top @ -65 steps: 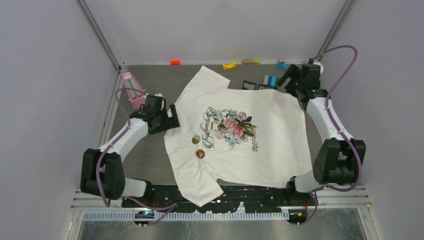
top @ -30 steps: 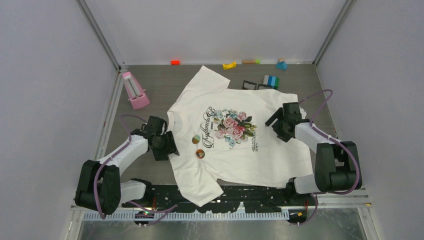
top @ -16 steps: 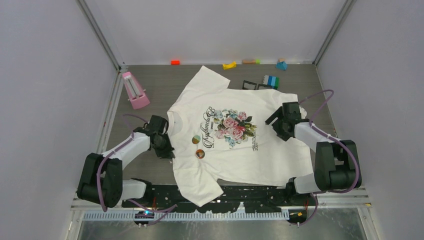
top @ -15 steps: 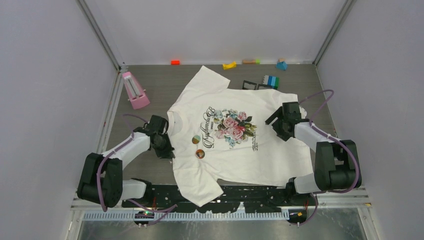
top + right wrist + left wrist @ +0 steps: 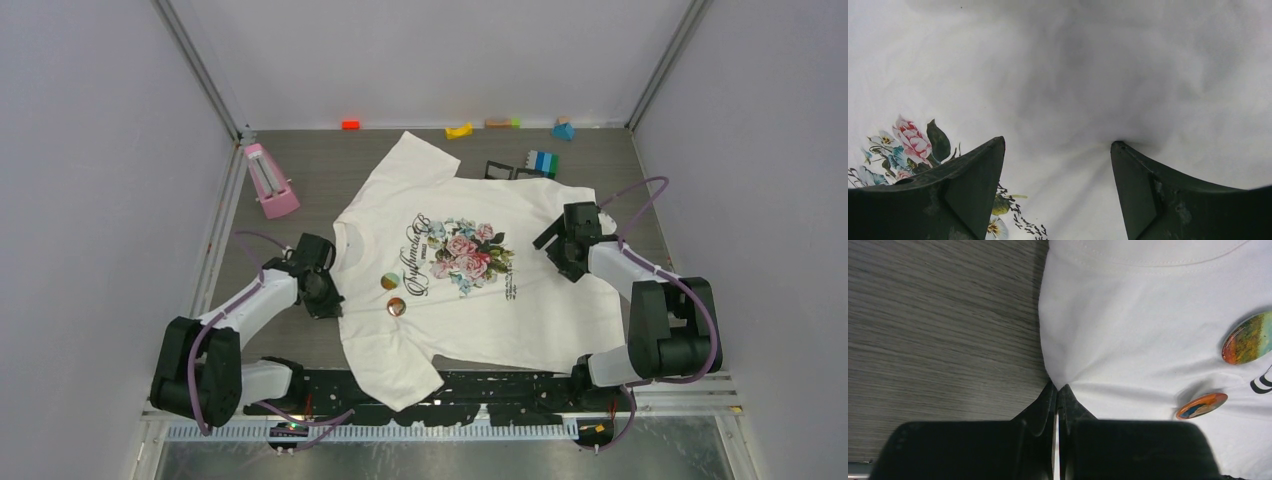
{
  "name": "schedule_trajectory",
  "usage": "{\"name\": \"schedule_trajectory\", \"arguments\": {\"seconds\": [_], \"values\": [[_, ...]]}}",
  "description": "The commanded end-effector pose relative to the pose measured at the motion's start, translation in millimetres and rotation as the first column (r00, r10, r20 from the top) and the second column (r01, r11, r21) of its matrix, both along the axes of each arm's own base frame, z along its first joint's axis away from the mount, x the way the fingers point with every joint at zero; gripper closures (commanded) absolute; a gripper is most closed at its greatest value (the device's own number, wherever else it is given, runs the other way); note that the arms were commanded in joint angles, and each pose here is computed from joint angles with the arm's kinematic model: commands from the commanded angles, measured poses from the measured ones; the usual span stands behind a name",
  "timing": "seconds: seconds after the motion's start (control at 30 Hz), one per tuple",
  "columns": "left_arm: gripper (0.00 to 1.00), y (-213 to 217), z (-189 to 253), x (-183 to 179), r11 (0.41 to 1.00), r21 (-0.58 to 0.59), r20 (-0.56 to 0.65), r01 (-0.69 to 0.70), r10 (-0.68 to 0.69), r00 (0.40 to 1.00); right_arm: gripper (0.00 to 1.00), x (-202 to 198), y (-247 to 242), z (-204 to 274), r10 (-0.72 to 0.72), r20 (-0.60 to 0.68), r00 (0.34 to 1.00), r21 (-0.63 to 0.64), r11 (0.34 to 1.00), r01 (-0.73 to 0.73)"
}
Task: Pin the brooch onto the clothing
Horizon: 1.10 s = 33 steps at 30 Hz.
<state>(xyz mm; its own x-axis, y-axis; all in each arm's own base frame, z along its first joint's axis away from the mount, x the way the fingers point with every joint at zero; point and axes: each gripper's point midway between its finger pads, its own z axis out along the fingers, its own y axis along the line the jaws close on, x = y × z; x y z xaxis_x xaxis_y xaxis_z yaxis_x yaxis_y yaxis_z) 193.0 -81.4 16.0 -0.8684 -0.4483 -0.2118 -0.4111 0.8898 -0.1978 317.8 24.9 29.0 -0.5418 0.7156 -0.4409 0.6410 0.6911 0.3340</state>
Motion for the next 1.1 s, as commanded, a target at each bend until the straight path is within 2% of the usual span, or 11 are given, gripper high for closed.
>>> {"name": "schedule_trajectory", "arguments": {"seconds": [0.0, 0.17, 0.23, 0.27, 0.37, 0.43, 0.47, 0.63, 0.77, 0.93, 1.07], "values": [[1.00, 26, -9, -13, 0.992, 0.114, -0.037, -0.047, 0.052, 0.998, 0.16, -17, -23, -12, -0.054, -0.077, 0.996, -0.094, 0.994, 0.047], [0.98, 19, -6, -10, 0.997, 0.080, -0.029, -0.017, 0.019, 0.999, 0.15, -12, -18, -7, -0.016, -0.058, 0.998, -0.077, 0.997, 0.011], [0.80, 15, -1, -5, 0.998, 0.059, -0.003, -0.001, 0.001, 1.000, 0.14, -9, -14, -4, 0.015, -0.040, 0.999, -0.067, 0.998, -0.017], [0.62, 13, 3, -2, 0.999, 0.049, 0.015, 0.007, -0.007, 1.000, 0.14, -7, -13, -1, 0.035, -0.031, 0.999, -0.067, 0.997, -0.037], [0.21, 10, 22, 10, 0.999, 0.033, 0.092, 0.021, -0.024, 0.995, 0.12, -3, -14, 10, 0.083, -0.011, 0.996, -0.095, 0.992, -0.084], [0.04, 9, 43, 24, 0.999, 0.032, 0.168, 0.037, -0.042, 0.985, 0.11, -2, -17, 20, 0.103, -0.008, 0.995, -0.126, 0.987, -0.103], [0.01, 9, 54, 30, 0.998, 0.038, 0.203, 0.052, -0.059, 0.977, 0.11, 3, -19, 30, 0.109, 0.015, 0.994, -0.141, 0.984, -0.105], [0.00, 17, 123, 74, 0.982, 0.152, 0.400, 0.116, -0.168, 0.901, 0.10, 15, -34, 68, 0.142, 0.025, 0.990, -0.252, 0.959, -0.131], [0.00, 26, 198, 111, 0.948, 0.287, 0.557, 0.135, -0.280, 0.782, 0.11, 34, -32, 124, 0.191, 0.151, 0.970, -0.287, 0.947, -0.142], [0.00, 49, 270, 131, 0.901, 0.434, 0.695, 0.016, -0.346, 0.630, 0.09, 40, -17, 186, 0.327, 0.370, 0.869, -0.340, 0.919, -0.201], [0.00, 64, 288, 123, 0.877, 0.475, 0.757, -0.072, -0.365, 0.542, 0.06, 28, -10, 211, 0.386, 0.505, 0.772, -0.384, 0.901, -0.200]]}}
